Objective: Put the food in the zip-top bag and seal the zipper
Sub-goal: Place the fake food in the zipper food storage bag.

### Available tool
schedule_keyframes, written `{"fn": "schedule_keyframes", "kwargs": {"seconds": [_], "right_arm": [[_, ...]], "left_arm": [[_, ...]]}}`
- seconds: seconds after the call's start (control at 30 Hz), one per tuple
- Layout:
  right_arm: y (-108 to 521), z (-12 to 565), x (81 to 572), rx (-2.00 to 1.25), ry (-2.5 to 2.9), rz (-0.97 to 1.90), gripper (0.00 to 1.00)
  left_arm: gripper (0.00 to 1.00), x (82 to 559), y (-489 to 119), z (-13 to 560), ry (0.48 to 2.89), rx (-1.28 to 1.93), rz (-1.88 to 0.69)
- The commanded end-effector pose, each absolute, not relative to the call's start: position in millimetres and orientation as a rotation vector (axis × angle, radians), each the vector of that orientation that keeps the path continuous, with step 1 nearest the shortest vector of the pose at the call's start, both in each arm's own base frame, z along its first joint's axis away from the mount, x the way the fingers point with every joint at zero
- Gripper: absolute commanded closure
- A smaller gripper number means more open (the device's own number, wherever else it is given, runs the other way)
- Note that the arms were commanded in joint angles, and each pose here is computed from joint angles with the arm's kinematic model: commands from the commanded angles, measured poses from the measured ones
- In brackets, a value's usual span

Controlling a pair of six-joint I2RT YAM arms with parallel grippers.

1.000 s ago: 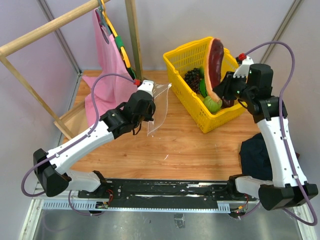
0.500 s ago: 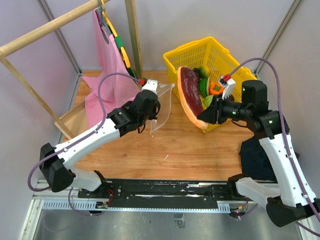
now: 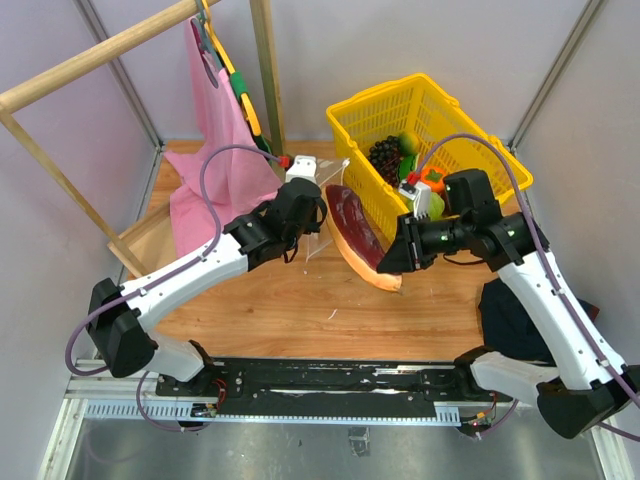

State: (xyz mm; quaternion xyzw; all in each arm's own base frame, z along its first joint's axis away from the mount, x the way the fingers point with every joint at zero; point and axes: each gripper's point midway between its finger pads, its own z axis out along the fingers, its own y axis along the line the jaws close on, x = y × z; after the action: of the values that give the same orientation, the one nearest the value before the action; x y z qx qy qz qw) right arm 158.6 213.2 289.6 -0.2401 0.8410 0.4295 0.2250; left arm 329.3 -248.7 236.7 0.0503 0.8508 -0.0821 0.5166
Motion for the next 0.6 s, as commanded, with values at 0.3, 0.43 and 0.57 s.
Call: {"fn": "schedule_keyframes", "kwargs": {"seconds": [0.3, 0.43, 0.57], "right_arm": [[213.2, 255.1, 145.0, -0.679, 2.509, 1.173, 0.99], [213.8, 247.7, 152.8, -0.638, 2.556, 1.135, 0.99], [218.3, 246.5, 162.4, -0.598, 2.571, 1.131, 0.99]], "left_arm": [[1.00, 337.7, -241.2, 251.3, 1.973, 0.018, -0.202], [1.00, 328.4, -253.4, 250.6, 1.960, 0.088, -0.246], [1.00, 320.1, -260.1, 248.5, 1.956, 0.138, -0.224]]}}
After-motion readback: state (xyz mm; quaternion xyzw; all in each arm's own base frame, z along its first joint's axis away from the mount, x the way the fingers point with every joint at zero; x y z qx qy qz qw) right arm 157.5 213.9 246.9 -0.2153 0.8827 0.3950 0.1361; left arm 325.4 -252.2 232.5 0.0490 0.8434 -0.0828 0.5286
